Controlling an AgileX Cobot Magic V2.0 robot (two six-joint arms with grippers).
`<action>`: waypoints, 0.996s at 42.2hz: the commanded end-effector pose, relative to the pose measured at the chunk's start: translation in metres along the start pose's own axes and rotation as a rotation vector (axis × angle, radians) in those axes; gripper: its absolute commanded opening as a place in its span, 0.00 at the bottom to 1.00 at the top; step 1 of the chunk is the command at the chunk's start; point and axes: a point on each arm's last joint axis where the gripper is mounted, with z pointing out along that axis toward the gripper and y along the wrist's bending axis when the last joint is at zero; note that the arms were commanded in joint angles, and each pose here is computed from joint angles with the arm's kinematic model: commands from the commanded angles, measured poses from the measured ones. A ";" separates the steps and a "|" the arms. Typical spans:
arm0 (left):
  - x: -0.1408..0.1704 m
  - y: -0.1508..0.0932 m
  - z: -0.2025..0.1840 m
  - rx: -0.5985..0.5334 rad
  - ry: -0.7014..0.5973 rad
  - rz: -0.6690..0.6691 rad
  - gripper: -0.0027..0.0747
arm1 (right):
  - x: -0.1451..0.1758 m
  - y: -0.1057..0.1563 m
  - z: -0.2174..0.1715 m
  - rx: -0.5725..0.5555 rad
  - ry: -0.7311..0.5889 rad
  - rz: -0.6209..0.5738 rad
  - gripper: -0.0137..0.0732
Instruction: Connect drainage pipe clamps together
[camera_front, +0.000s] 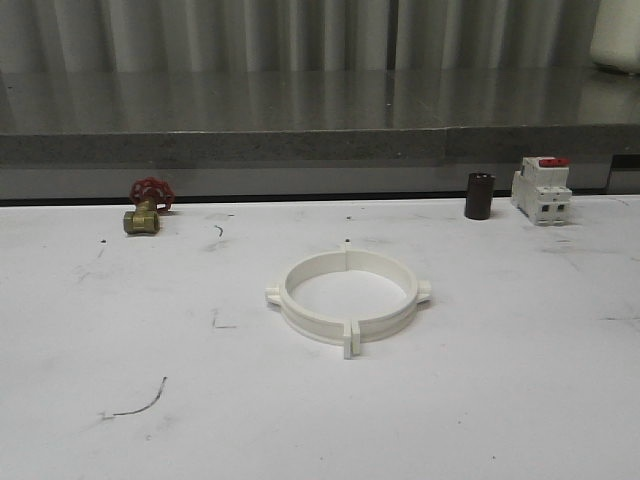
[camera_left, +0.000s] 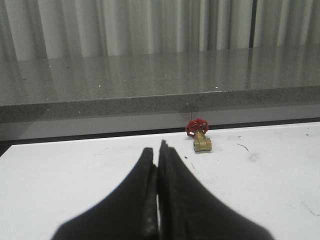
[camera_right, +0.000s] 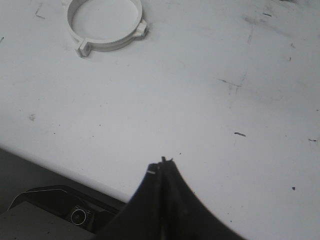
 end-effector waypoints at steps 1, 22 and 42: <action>0.000 0.001 0.000 -0.017 -0.071 -0.012 0.01 | -0.009 0.000 -0.005 0.003 -0.071 -0.014 0.08; 0.000 0.001 0.000 -0.013 -0.070 -0.091 0.01 | -0.009 0.000 -0.005 0.003 -0.071 -0.014 0.08; 0.000 0.001 0.000 -0.013 -0.070 -0.091 0.01 | -0.009 0.000 -0.005 0.003 -0.071 -0.014 0.08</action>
